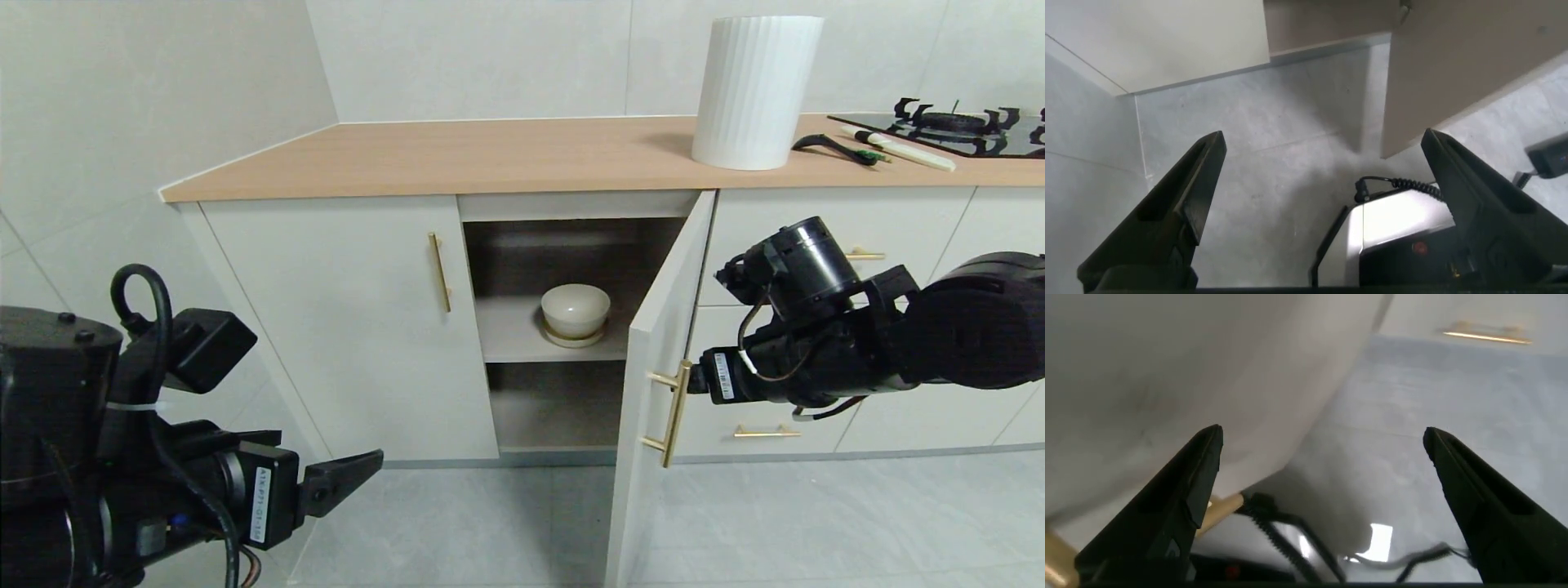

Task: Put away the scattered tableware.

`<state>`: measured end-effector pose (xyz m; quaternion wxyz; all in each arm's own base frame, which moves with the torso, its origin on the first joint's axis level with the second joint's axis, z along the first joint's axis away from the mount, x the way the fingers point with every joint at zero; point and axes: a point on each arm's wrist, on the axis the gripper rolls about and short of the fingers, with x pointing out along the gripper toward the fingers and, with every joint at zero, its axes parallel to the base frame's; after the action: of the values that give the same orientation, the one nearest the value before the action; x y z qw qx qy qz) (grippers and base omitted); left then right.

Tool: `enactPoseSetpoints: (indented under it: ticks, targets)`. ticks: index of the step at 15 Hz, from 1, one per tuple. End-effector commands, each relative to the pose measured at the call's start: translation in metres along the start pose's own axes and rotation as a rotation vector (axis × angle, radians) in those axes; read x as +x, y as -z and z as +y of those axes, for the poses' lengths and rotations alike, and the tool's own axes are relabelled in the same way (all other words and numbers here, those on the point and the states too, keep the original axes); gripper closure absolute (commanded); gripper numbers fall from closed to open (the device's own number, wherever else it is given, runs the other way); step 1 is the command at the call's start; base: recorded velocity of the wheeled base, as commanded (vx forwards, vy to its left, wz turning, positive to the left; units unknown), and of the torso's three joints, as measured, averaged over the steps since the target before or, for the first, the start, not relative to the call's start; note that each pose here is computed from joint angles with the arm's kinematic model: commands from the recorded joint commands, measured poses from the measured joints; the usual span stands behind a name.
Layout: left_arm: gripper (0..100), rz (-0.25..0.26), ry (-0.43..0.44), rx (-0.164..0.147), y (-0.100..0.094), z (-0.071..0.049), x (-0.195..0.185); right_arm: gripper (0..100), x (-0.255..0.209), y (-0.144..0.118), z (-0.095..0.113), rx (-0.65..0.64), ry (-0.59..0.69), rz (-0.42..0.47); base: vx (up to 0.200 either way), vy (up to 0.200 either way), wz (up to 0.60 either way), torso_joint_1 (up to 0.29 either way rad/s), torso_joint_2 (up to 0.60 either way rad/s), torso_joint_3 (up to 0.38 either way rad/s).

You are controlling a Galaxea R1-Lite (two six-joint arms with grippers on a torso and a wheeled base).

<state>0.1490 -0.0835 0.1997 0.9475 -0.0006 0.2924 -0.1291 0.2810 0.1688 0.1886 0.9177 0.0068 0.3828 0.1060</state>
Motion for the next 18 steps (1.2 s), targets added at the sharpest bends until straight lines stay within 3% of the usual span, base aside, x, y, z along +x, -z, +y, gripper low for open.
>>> enactPoseSetpoints:
  ticks: [1,6,16,18]
  targets:
    - [0,0.007,-0.002,0.002,0.000,0.000,0.002,0,0.015,0.002,0.003,-0.004,-0.010,0.025,0.000,0.000,0.00,0.000,0.00,0.000]
    - [0,-0.012,0.003,-0.016,-0.002,-0.002,0.005,0,0.036,-0.002,0.009,0.043,-0.036,-0.046,0.000,0.000,0.00,0.000,0.00,0.000]
    - [0,0.006,-0.003,-0.009,0.000,-0.002,0.009,0,0.071,-0.005,0.025,0.182,-0.099,-0.158,0.000,0.000,0.00,0.000,0.00,0.000]
    - [0,0.008,-0.002,-0.007,0.001,-0.002,0.009,0,0.076,-0.006,0.026,0.201,-0.108,-0.179,0.200,0.000,0.00,0.000,0.00,0.000]
